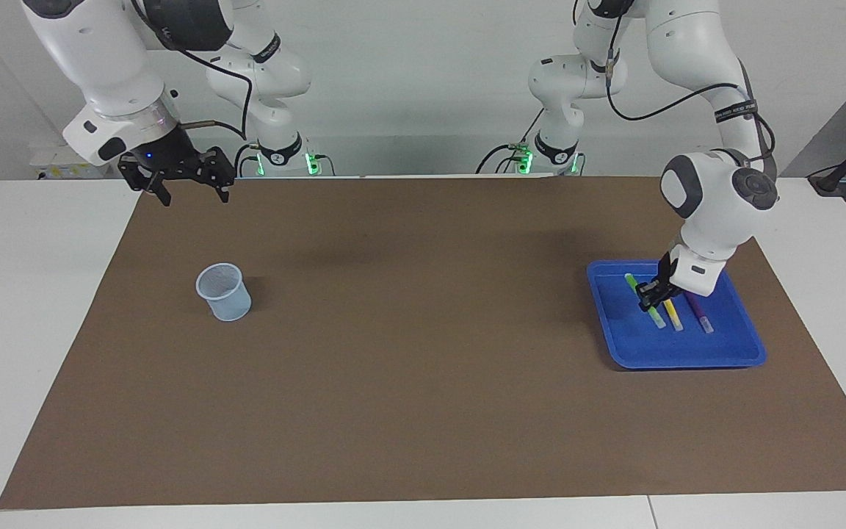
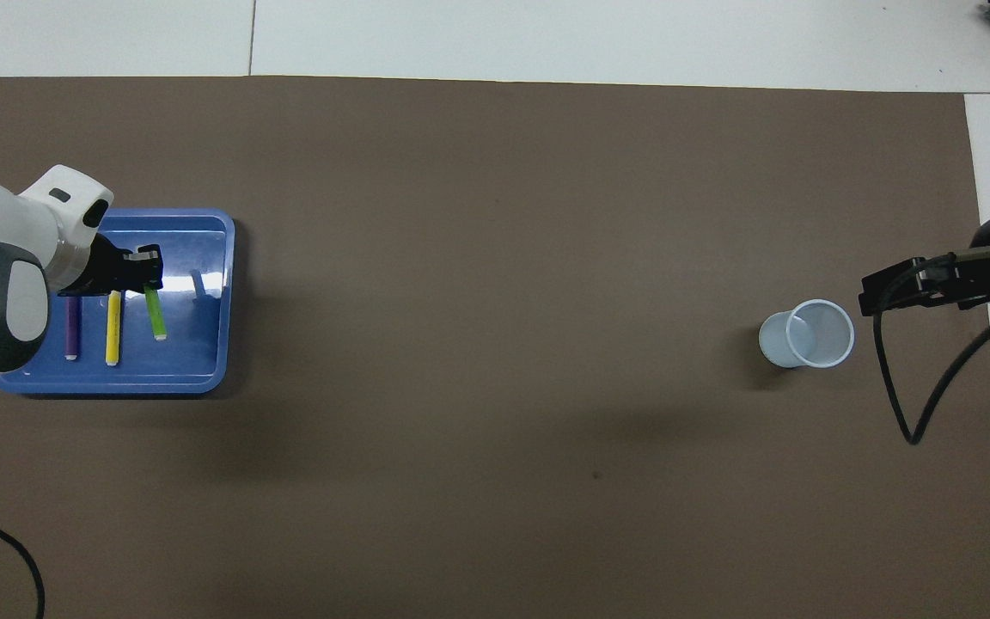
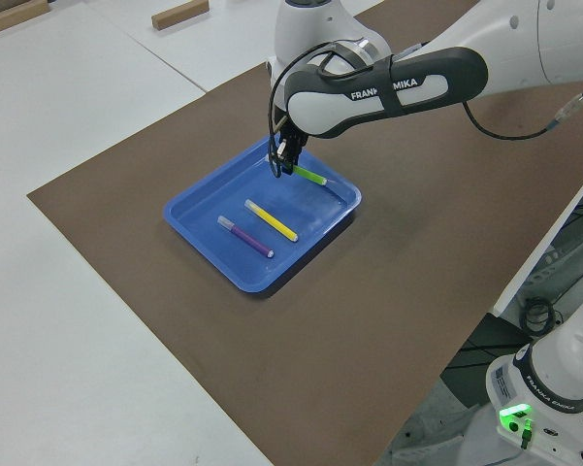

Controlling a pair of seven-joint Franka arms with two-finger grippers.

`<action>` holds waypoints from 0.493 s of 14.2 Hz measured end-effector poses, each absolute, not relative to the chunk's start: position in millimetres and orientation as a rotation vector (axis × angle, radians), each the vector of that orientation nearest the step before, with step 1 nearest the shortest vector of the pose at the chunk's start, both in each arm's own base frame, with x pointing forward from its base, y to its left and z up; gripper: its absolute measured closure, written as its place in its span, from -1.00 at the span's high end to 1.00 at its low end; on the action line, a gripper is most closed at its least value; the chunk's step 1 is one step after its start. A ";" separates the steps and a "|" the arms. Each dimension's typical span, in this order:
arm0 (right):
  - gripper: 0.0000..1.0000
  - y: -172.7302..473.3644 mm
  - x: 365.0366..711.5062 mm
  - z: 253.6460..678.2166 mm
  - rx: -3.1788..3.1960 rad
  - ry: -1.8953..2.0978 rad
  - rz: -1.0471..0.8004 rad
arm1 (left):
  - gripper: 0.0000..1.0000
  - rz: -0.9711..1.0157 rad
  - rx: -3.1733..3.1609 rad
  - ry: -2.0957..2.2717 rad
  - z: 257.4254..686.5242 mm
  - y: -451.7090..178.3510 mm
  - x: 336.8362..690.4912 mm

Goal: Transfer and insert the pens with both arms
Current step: 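Grasp the green pen with the left gripper and lift it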

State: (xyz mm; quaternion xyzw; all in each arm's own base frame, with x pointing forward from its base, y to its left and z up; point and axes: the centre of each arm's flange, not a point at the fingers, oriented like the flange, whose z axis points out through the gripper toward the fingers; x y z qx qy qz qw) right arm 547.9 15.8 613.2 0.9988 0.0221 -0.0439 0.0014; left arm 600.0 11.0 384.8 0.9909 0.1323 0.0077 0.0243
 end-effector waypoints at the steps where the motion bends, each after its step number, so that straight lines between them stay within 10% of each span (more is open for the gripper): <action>1: 1.00 15.8 547.9 613.2 3.135 0.069 -0.138 | -0.65 0.026 3.052 0.491 398.8 10.4 598.7; 7: 1.00 15.5 548.0 613.2 3.135 0.069 -0.138 | -0.65 0.044 2.916 0.970 481.5 -3.2 597.6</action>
